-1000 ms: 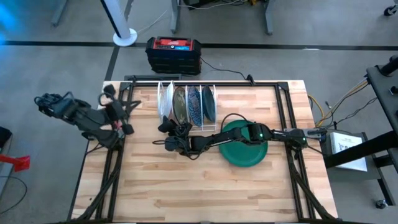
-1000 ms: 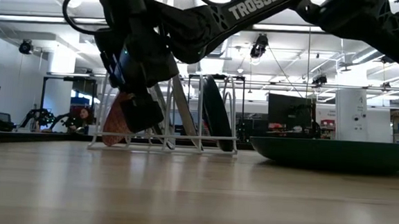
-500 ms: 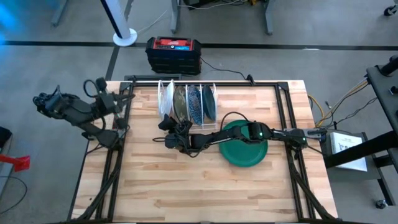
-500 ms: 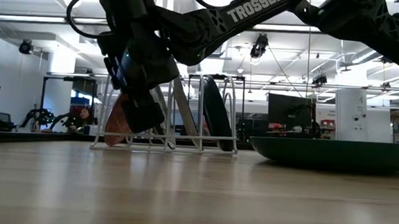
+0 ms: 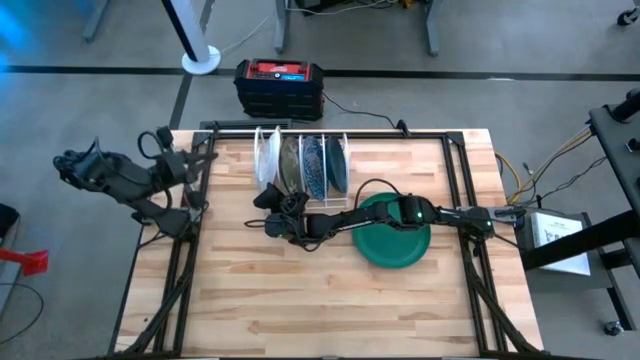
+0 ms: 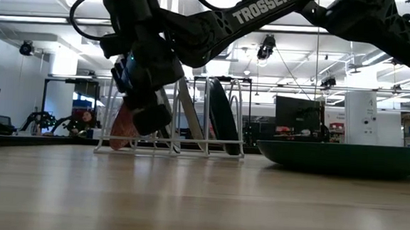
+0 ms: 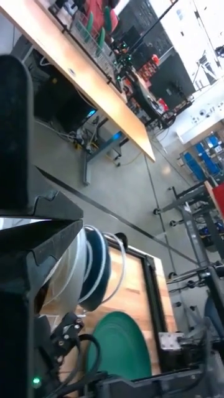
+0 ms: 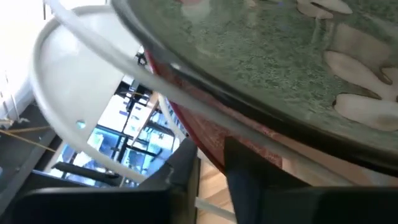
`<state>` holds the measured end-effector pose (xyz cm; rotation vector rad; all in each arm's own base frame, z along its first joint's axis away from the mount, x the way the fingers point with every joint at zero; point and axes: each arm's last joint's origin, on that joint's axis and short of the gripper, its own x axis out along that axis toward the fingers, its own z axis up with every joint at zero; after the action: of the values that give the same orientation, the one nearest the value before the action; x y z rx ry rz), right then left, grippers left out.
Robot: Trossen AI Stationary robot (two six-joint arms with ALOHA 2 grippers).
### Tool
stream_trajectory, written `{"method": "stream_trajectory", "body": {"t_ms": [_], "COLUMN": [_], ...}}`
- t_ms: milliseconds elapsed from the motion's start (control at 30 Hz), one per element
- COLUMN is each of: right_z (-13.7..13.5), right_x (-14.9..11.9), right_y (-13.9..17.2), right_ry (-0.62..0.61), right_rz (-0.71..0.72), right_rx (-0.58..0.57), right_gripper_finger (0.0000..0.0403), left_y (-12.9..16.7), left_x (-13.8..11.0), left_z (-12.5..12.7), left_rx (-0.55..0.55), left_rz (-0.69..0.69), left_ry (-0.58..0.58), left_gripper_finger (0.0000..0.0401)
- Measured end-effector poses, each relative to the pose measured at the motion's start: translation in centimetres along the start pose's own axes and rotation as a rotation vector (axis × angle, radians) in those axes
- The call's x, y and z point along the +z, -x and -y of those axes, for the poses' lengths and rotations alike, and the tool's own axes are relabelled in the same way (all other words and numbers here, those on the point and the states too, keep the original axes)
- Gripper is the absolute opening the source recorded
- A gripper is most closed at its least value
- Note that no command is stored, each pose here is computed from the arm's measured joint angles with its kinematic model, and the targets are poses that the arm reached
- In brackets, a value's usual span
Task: Sort dishes
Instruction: Remove the orange patterned plate from the dish rack
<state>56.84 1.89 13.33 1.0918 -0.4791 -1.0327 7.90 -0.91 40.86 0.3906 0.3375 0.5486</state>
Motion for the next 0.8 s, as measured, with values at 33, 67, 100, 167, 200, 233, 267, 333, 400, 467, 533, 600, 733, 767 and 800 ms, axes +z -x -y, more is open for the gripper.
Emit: {"method": "stream_trajectory", "body": {"t_ms": [33,67,100,167,200,233,267,333,400,467,533,600,733,767,800], "right_z": [0.0,0.0,0.0,0.0,0.0,0.0,0.0,0.0,0.0,-0.1,-0.1,-0.5,-1.9,-2.3,-2.6], "right_x": [0.0,0.0,0.0,0.0,0.0,0.0,0.0,0.0,-0.1,-0.2,-0.2,-0.2,0.0,0.1,0.1], "right_y": [0.0,0.0,0.0,0.0,0.0,0.0,0.0,0.1,0.2,0.3,0.3,0.3,0.4,0.4,0.5], "right_ry": [0.013,0.027,0.043,0.068,0.073,0.078,0.079,0.091,0.116,0.142,0.171,0.214,0.298,0.319,0.336], "right_rz": [-0.004,-0.002,0.003,0.008,0.010,0.006,0.001,-0.001,-0.006,-0.011,-0.016,-0.031,-0.047,-0.049,-0.050], "right_rx": [0.000,0.000,-0.002,-0.004,-0.004,-0.003,-0.001,-0.001,0.001,0.006,0.013,0.023,0.052,0.059,0.062], "right_gripper_finger": [0.0050,0.0039,0.0029,0.0013,0.0008,0.0006,0.0005,0.0003,0.0002,0.0002,0.0001,0.0000,0.0001,0.0001,0.0001], "left_y": [-0.1,-0.3,-0.4,-0.6,-0.7,-0.8,-0.8,-0.8,-0.8,-0.7,-0.7,-0.7,-0.7,-0.6,-0.6], "left_x": [-0.2,-0.4,-0.6,-0.9,-1.0,-1.0,-1.0,-0.9,-0.8,-0.8,-0.8,-0.8,-0.8,-0.8,-0.8], "left_z": [0.2,0.5,0.7,1.1,1.3,1.4,1.4,1.4,1.3,1.2,1.2,1.2,1.2,1.1,1.1], "left_rx": [-0.001,-0.002,-0.003,-0.005,-0.005,-0.006,-0.006,-0.004,-0.001,0.002,0.003,0.003,0.004,0.005,0.006], "left_rz": [-0.007,-0.013,-0.019,-0.032,-0.036,-0.038,-0.039,-0.034,-0.028,-0.022,-0.021,-0.021,-0.020,-0.019,-0.017], "left_ry": [-0.006,-0.014,-0.023,-0.037,-0.040,-0.039,-0.037,-0.028,-0.017,-0.008,-0.007,-0.007,-0.005,-0.003,-0.003], "left_gripper_finger": [0.0000,0.0000,0.0000,0.0000,0.0000,0.0000,0.0000,0.0000,0.0000,0.0000,0.0000,0.0000,0.0000,0.0000,0.0000]}}
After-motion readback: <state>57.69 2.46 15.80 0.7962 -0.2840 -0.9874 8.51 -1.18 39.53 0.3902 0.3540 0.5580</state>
